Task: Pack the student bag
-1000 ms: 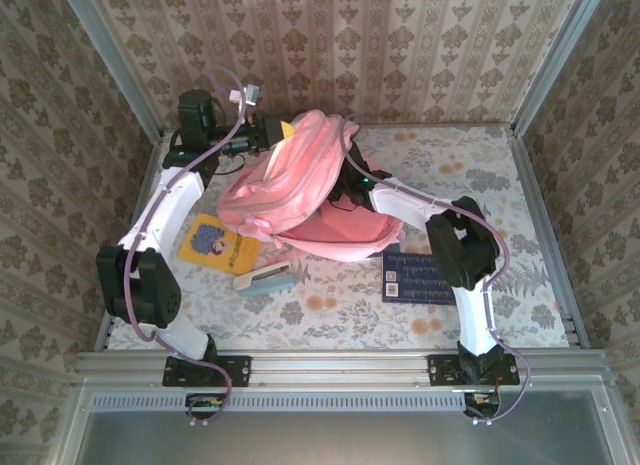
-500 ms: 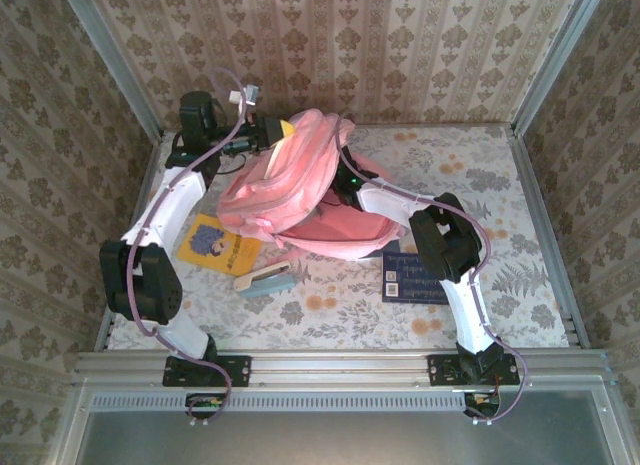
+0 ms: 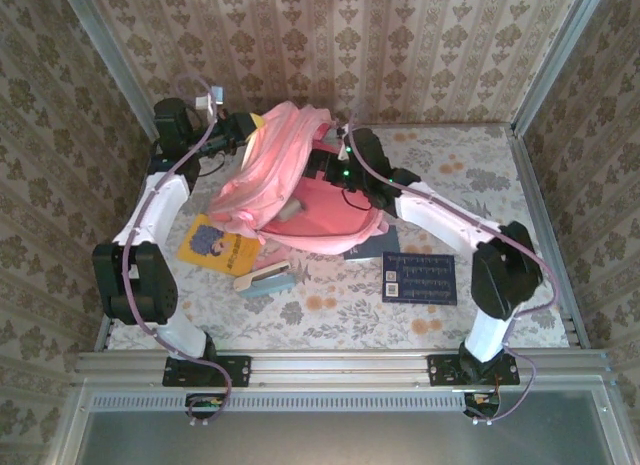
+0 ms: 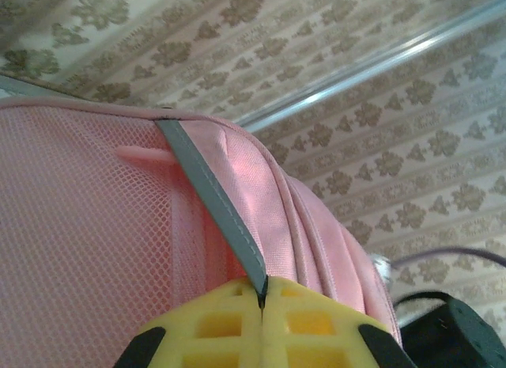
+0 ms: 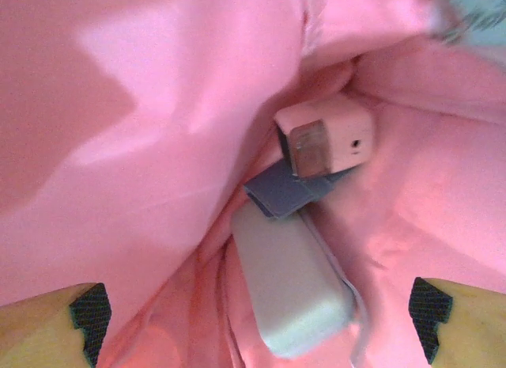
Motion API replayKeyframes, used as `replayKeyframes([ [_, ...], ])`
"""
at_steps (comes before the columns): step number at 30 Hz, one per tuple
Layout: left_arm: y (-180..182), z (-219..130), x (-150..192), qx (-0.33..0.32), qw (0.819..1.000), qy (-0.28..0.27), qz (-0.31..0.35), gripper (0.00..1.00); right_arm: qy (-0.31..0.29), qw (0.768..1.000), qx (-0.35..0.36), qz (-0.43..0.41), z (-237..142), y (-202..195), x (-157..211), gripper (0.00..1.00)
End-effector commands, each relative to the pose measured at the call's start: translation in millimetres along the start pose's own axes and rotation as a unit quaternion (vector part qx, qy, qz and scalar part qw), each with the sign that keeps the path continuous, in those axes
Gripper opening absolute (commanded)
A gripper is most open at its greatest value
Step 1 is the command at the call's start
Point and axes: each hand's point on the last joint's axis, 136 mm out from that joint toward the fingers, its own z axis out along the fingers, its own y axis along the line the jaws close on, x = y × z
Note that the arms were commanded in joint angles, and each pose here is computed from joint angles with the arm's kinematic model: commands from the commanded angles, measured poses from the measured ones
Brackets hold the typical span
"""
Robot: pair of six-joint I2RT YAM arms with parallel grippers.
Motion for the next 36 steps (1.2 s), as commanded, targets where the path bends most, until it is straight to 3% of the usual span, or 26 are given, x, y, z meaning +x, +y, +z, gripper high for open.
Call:
replayKeyframes([
  [1, -65.7, -19.3, -46.9, 0.041, 0.993, -0.076, 0.084, 0.00, 0.005, 0.996, 0.074, -0.055, -29.2, -30.6, 0.9, 1.00],
  [8, -67.0, -26.0, -93.3, 0.034, 0.990, -0.115, 0.080, 0.00, -0.019, 0.993, 0.099, -0.068, -71.6, -51.5, -11.5, 1.00],
  [12, -57.2, -27.8, -103.2, 0.032, 0.989, -0.123, 0.071, 0.00, -0.018, 0.991, 0.122, -0.061, -85.5, -72.8, -10.7, 1.00],
  [21, -8.7, -11.6, -88.2, -0.011, 0.993, -0.101, 0.056, 0.00, 0.017, 0.989, 0.142, -0.043, -94.8, -108.5, 19.2, 0.98],
  [27, 17.0, 18.3, -56.6, -0.049, 0.996, -0.044, 0.055, 0.00, 0.110, 0.990, 0.051, -0.071, -83.0, -79.9, 68.2, 0.94],
  [31, 36.2, 14.9, -45.8, -0.069, 0.996, -0.045, 0.020, 0.00, 0.188, 0.968, 0.015, -0.164, -72.9, -55.9, 115.5, 0.94],
  [36, 48.2, -1.3, -26.8, -0.098, 0.993, -0.067, -0.021, 0.00, 0.263, 0.914, -0.016, -0.308, -59.0, -21.9, 169.9, 0.94],
])
